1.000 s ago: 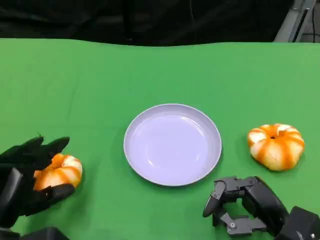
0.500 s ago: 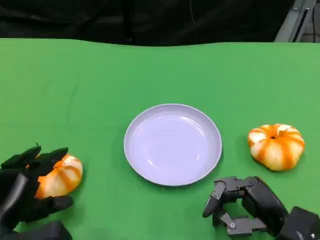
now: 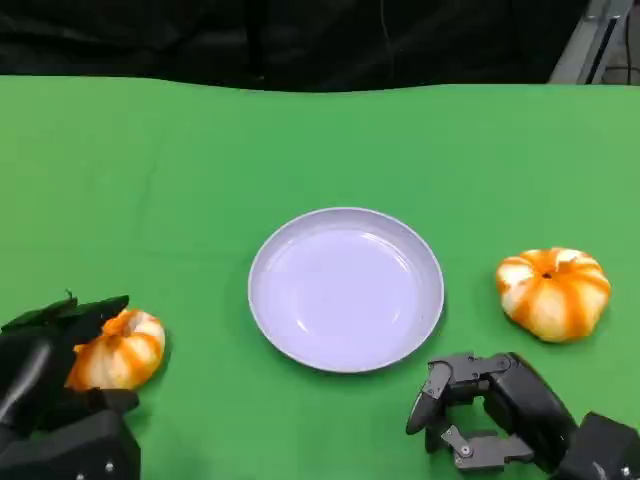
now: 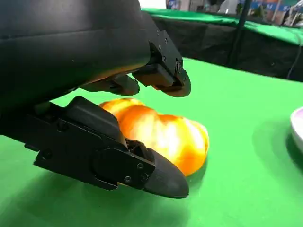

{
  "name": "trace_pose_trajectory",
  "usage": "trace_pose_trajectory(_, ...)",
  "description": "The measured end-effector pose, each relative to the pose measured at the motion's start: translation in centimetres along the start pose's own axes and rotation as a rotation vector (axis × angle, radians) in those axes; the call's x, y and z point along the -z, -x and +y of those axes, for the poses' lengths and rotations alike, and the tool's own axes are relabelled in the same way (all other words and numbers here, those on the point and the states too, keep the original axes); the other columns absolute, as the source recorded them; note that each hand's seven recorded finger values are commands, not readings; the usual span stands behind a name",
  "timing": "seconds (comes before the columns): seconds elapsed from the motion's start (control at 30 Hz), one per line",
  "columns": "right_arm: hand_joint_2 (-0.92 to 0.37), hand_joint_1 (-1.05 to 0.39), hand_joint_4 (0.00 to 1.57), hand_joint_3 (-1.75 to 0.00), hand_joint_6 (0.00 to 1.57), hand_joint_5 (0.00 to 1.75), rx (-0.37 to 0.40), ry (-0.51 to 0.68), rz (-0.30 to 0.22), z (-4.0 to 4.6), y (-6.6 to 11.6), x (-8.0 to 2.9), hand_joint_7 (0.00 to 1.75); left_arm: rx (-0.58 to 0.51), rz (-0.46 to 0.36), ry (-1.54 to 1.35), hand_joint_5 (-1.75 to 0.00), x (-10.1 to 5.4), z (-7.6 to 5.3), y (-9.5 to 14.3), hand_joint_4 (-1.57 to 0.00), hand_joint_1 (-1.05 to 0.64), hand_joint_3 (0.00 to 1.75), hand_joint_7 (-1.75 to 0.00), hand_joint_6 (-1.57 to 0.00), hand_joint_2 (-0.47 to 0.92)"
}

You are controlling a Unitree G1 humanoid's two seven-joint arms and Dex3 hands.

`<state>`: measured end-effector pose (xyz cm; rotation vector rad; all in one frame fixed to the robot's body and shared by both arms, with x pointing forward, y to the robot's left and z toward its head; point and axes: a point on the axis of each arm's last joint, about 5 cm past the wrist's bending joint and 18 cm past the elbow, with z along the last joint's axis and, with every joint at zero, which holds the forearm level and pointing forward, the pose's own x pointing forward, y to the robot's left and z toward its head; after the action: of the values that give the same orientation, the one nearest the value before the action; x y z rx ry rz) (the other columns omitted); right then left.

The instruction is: Grasp the bread from the table and place it into the plate.

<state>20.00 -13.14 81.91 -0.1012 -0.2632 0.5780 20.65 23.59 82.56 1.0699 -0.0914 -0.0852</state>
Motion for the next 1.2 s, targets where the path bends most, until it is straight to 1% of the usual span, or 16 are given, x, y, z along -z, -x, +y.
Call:
trace_pose_trajectory(0.33, -0.55, 0.1, 1.0, -1.07, 0.98, 1.37, 0.0, 0.0, -0.001, 0.0, 0.0, 0.0, 1.03, 0.048, 0.025, -0.023, -0.01, 0.1, 0.1, -0.7, -0.41, -0.95, 0.14, -0.01, -0.48, 0.92)
trace_pose_trajectory(0.53, -0.55, 0.1, 0.99, -1.07, 0.98, 1.37, 0.001, 0.0, -0.001, 0.0, 0.0, 0.0, 1.03, 0.118, 0.046, -0.059, -0.02, 0.2, 0.3, -1.0, -0.44, -0.93, 0.19, -0.02, -0.51, 0.92)
trace_pose_trajectory(0.73, -0.55, 0.09, 1.0, -1.08, 0.99, 1.37, 0.001, 0.003, -0.008, 0.01, 0.0, 0.0, 1.03, 0.149, 0.045, -0.084, -0.02, 0.0, 0.6, -1.5, -0.47, -0.91, 0.22, -0.04, -0.58, 0.92)
trace_pose_trajectory(0.9, -0.55, 0.12, 1.0, -1.08, 0.99, 1.37, 0.002, 0.003, -0.008, 0.01, 0.0, 0.0, 1.03, 0.161, 0.051, -0.096, -0.01, -0.2, 0.7, -1.7, -0.48, -0.88, 0.26, -0.05, -0.65, 0.92)
trace_pose_trajectory(1.0, -0.56, 0.12, 1.0, -1.09, 0.99, 1.37, 0.001, 0.003, -0.008, 0.01, 0.0, 0.0, 1.03, 0.161, 0.045, -0.1, -0.01, -0.3, 0.7, -1.8, -0.48, -0.81, 0.25, -0.04, -0.68, 0.92)
trace_pose_trajectory(1.03, -0.55, 0.12, 1.0, -1.09, 0.99, 1.37, 0.001, 0.002, -0.008, 0.01, 0.0, 0.0, 1.03, 0.162, 0.045, -0.102, -0.01, -0.3, 0.6, -1.8, -0.48, -0.76, 0.23, -0.04, -0.69, 0.92)
trace_pose_trajectory(1.07, -0.55, 0.12, 1.0, -1.09, 0.99, 1.37, 0.0, 0.003, -0.008, 0.01, 0.0, 0.0, 1.03, 0.162, 0.044, -0.103, -0.01, -0.4, 0.7, -1.8, -0.49, -0.65, 0.17, -0.03, -0.7, 0.92)
trace_pose_trajectory(1.1, -0.55, 0.11, 1.0, -1.09, 0.99, 1.37, 0.0, 0.003, -0.008, 0.01, 0.0, 0.0, 1.03, 0.163, 0.042, -0.104, -0.01, -0.4, 0.7, -1.8, -0.49, -0.58, 0.13, -0.02, -0.7, 0.92)
trace_pose_trajectory(1.2, -0.55, 0.12, 1.0, -1.08, 0.98, 1.37, 0.0, 0.003, -0.008, 0.01, 0.0, 0.0, 1.03, 0.164, 0.03, -0.107, 0.0, -0.4, 0.7, -1.8, -0.48, -0.46, 0.07, -0.01, -0.71, 0.92)
